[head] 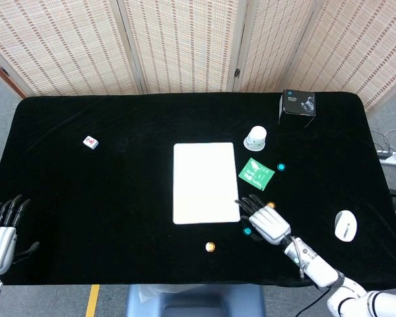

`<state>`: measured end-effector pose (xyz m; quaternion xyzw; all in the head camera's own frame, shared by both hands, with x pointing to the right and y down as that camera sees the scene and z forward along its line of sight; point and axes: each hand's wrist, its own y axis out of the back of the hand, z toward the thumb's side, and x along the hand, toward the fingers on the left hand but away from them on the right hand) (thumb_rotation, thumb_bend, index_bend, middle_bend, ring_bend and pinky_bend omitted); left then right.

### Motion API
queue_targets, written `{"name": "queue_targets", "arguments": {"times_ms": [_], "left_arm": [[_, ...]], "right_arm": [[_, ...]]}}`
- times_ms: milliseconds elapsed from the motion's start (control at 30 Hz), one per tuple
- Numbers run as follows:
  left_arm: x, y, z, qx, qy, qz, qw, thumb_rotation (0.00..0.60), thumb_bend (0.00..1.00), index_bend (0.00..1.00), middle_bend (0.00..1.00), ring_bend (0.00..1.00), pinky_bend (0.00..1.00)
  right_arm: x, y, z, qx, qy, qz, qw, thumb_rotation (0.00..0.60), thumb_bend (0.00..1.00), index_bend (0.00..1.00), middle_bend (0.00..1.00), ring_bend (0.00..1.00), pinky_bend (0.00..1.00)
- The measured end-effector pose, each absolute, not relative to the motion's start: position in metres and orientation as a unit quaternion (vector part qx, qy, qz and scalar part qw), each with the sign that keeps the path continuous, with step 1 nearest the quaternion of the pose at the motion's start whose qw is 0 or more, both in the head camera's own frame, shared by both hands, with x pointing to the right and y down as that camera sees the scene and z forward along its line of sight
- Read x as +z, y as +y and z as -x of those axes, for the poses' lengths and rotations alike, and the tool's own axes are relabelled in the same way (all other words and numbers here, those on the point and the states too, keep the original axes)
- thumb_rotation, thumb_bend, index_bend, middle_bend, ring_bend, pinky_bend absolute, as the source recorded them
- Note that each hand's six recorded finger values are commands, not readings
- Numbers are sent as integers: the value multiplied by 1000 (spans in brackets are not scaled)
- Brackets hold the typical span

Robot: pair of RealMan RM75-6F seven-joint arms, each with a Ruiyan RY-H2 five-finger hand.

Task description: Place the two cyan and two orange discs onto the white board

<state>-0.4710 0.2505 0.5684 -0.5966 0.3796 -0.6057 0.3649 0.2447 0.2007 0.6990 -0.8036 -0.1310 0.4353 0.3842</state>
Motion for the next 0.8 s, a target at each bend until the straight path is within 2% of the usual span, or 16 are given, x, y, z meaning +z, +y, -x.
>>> {"name": "queue_targets", "arguments": {"times_ms": [333,667,767,800], "left_arm": [[565,249,469,-602,382,597,369,600,224,52,25,13,0],[564,251,472,-606,383,593,367,600,225,52,25,12,0],[564,252,473,-607,382,592,366,600,225,53,25,13,0],[564,252,474,-608,383,592,366,600,225,52,25,13,0]], "right_arm": [[696,154,-194,412,-131,814,389,600,362,522,99,0,0],[718,141,-131,402,-104,822,389,600,362,522,99,0,0],[724,140,-119,402,-97,822,392,600,362,469,88,0,0],[725,140,-116,402,-95,822,392,600,361,412,79,0,0]]}}
